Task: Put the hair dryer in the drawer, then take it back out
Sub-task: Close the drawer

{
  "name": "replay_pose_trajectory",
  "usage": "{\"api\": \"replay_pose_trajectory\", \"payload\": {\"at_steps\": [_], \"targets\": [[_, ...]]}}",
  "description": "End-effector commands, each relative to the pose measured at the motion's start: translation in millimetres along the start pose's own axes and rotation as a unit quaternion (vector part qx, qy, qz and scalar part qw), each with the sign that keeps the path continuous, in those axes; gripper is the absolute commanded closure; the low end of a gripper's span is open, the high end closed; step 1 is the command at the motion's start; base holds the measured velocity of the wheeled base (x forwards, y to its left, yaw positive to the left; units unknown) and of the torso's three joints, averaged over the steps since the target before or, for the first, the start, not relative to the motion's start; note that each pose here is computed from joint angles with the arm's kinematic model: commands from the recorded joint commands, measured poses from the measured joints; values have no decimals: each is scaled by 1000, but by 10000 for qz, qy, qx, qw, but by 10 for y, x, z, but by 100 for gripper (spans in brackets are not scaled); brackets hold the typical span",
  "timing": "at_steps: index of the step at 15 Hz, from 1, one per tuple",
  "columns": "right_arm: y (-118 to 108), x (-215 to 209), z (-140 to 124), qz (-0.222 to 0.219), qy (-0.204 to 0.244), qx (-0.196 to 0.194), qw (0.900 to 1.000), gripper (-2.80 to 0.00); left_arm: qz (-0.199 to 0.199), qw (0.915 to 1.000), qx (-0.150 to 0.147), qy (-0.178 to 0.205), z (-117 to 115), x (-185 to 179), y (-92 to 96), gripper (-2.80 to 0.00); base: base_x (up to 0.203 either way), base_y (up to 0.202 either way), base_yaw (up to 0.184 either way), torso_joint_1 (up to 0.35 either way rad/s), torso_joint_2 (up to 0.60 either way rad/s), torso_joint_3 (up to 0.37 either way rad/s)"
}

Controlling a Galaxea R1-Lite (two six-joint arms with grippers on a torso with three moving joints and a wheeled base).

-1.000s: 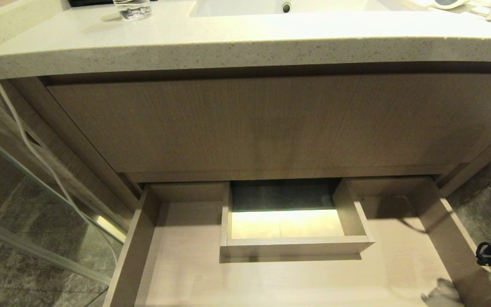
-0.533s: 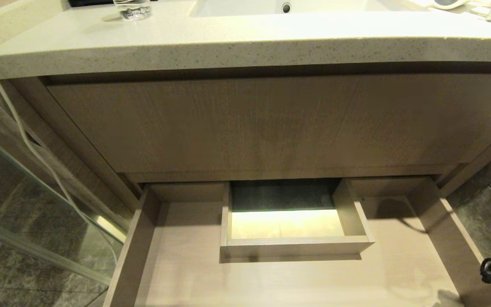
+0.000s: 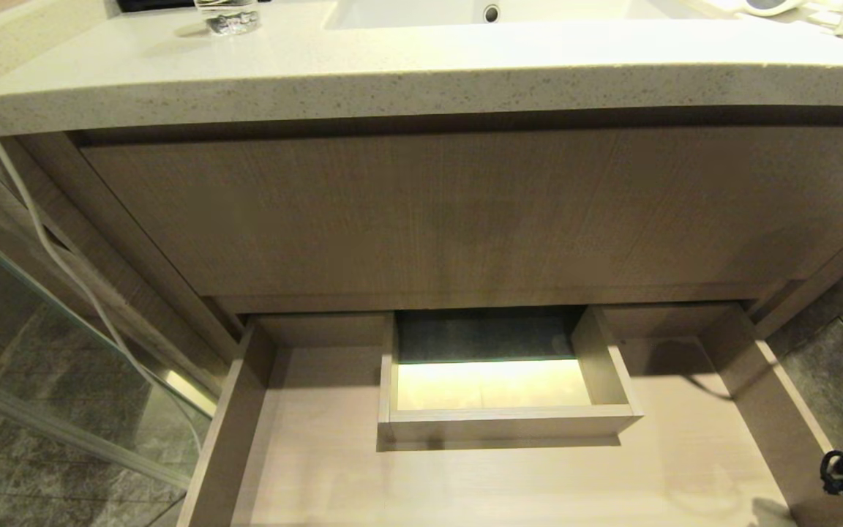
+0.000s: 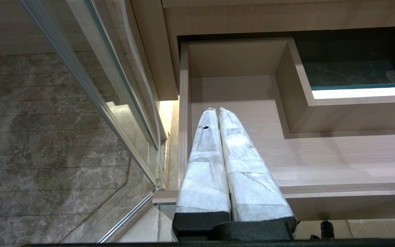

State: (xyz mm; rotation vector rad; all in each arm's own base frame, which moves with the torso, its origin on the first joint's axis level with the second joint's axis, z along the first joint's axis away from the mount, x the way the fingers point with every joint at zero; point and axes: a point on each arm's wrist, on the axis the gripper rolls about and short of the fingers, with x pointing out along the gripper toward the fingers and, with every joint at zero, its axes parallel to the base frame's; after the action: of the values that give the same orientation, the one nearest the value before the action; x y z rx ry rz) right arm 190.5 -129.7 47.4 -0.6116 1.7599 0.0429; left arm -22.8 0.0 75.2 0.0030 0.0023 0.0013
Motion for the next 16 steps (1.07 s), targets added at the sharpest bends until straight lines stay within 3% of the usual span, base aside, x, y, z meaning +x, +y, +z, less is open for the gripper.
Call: {"api": "replay_pose_trajectory", "payload": {"at_steps": [1,6,13,16], "targets": [[-15,58,40,83,56,-64,9999,0,1,10000,0,4,-1,0,0,0,0,0,0,0,0,0],[-66,63,78,40,0,20,10000,0,1,10000,0,4,-1,0,0,0,0,0,0,0,0,0],[-92,58,130,64,-174,495,9986,0,1,10000,0,-4,1,0,0,0,0,0,0,0,0,0],[-151,37,193,9,-615,727,9955,0,7,10000,0,-2,0,0,0,0,0,0,0,0,0,0]]}}
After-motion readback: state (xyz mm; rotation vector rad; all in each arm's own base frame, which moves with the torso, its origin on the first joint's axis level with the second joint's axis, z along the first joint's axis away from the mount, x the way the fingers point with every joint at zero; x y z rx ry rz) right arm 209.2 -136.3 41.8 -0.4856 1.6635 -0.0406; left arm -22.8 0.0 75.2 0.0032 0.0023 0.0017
